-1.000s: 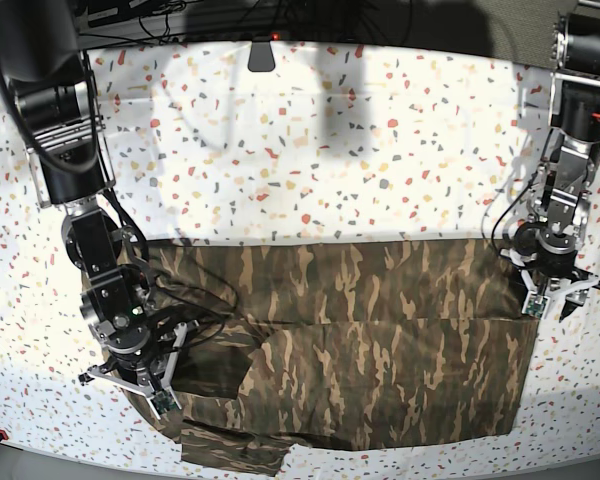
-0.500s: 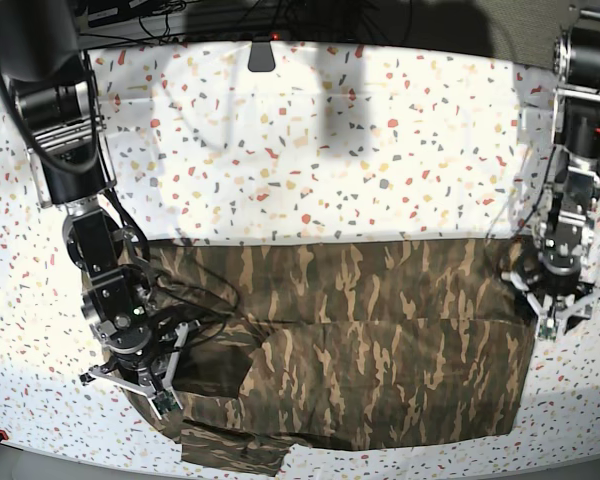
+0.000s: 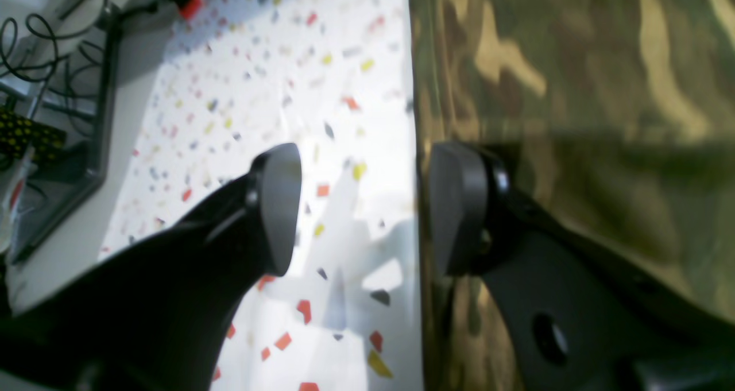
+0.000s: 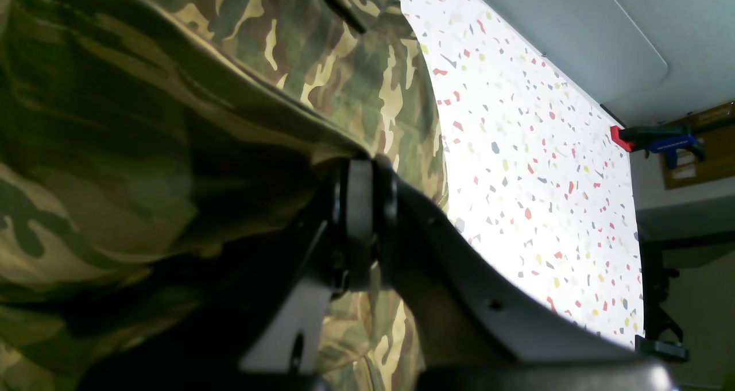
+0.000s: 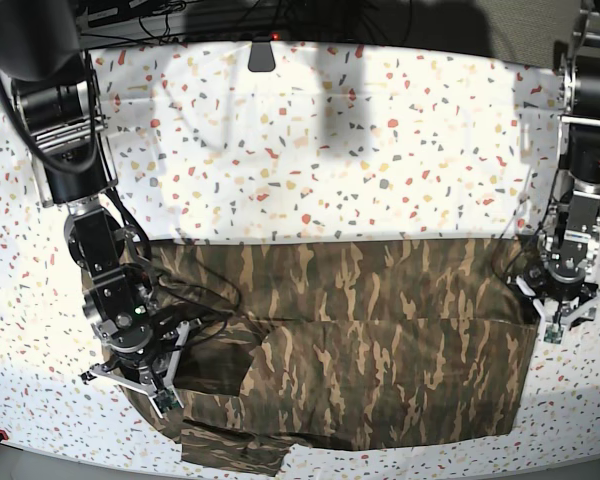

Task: Fold the T-shirt properly
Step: 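Lower the folded collar edge onto the shirt body and release, then move both grippers back to the new fold edge and grasp it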

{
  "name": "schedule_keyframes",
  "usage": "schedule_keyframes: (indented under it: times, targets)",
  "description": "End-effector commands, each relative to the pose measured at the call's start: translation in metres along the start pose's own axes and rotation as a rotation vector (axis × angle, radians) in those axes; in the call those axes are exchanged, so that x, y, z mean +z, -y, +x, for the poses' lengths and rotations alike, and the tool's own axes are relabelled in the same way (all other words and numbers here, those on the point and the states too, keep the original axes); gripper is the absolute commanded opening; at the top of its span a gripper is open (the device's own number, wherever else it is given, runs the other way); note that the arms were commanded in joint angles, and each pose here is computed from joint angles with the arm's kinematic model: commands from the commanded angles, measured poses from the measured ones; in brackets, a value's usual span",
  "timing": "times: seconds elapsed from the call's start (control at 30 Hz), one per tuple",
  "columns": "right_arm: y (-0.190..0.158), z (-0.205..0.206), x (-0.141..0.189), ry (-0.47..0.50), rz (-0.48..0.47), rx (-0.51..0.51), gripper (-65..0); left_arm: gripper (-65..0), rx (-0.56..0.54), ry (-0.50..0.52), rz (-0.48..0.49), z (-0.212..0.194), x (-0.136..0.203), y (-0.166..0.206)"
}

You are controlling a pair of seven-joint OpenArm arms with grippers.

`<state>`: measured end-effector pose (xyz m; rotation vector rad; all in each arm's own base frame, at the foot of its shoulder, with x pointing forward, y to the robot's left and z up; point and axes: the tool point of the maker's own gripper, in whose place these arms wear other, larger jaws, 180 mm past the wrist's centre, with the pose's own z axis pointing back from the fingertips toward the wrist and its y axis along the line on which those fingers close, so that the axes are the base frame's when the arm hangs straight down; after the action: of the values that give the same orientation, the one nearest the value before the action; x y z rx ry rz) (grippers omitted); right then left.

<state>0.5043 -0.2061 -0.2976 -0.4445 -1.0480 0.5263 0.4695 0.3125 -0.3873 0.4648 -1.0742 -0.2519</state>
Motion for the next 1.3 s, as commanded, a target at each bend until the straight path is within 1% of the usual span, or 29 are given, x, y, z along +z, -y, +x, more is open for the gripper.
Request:
schedule_keyframes:
  times: [0.0, 0.23, 0.5, 0.57, 0.6, 0.63, 0.67, 0.7, 0.73, 0.77, 0.8, 0.97, 1.07, 1.13, 1.2, 1.27]
  targets:
    - [0.022, 0.024, 0.001, 0.062, -0.05, -0.011, -65.0, -30.7, 0.009, 0.075, 0.042, 0.026, -0.004, -0.018]
    - [0.022, 0.025, 0.001, 0.066, -0.051, -0.011, -65.0, -30.6, 0.016, 0.093, 0.027, 0.022, -0.004, -0.008]
    - [0.022, 0.025, 0.001, 0.067, -0.051, -0.009, -65.0, -30.7, 0.015, 0.091, 0.026, 0.022, -0.004, -0.008]
    - [0.023, 0.028, 0.001, 0.088, -0.053, -0.006, -65.0, -30.6, 0.015, 0.091, 0.026, 0.022, -0.004, -0.008]
    - [0.023, 0.031, 0.002, 0.102, -0.053, -0.005, -58.4, -30.7, 0.015, 0.091, 0.026, 0.022, -0.004, -0.008]
    - [0.023, 0.034, 0.002, 0.121, -0.054, -0.004, -50.4, -30.7, 0.015, 0.091, 0.026, 0.022, -0.004, -0.008]
    - [0.023, 0.039, 0.003, 0.145, -0.058, 0.004, -42.9, -30.7, 0.015, 0.091, 0.026, 0.022, -0.004, -0.008]
    - [0.025, 0.043, 0.003, 0.169, -0.068, 0.026, -36.6, -30.7, 0.015, 0.088, 0.026, 0.021, -0.004, -0.008]
    - [0.026, 0.047, 0.004, 0.191, -0.078, 0.051, -31.7, -30.6, 0.015, 0.085, 0.026, 0.02, -0.004, -0.008]
    - [0.028, 0.05, 0.005, 0.205, -0.088, 0.071, -28.6, -30.7, 0.015, 0.079, 0.026, 0.019, -0.004, -0.008]
    - [0.028, 0.051, 0.005, 0.209, -0.093, 0.081, -27.4, -30.6, 0.015, 0.079, 0.026, 0.019, -0.004, -0.008]
    - [0.031, 0.05, 0.005, 0.206, -0.106, 0.081, -27.4, -30.6, 0.014, 0.075, 0.024, 0.017, -0.003, -0.007]
    - [0.05, 0.052, 0.007, 0.21, -0.21, 0.068, -27.4, -30.6, 0.014, 0.076, 0.024, 0.017, -0.004, -0.007]
    - [0.06, 0.06, 0.008, 0.223, -0.241, 0.089, -27.4, -30.6, 0.014, 0.075, 0.024, 0.017, -0.004, -0.007]
    - [0.067, 0.07, 0.008, 0.24, -0.245, 0.064, -27.4, -30.6, 0.014, 0.075, 0.024, 0.017, -0.004, -0.007]
    - [0.069, 0.08, 0.007, 0.26, -0.211, -0.008, -27.4, -30.6, 0.014, 0.067, 0.024, 0.015, -0.004, -0.007]
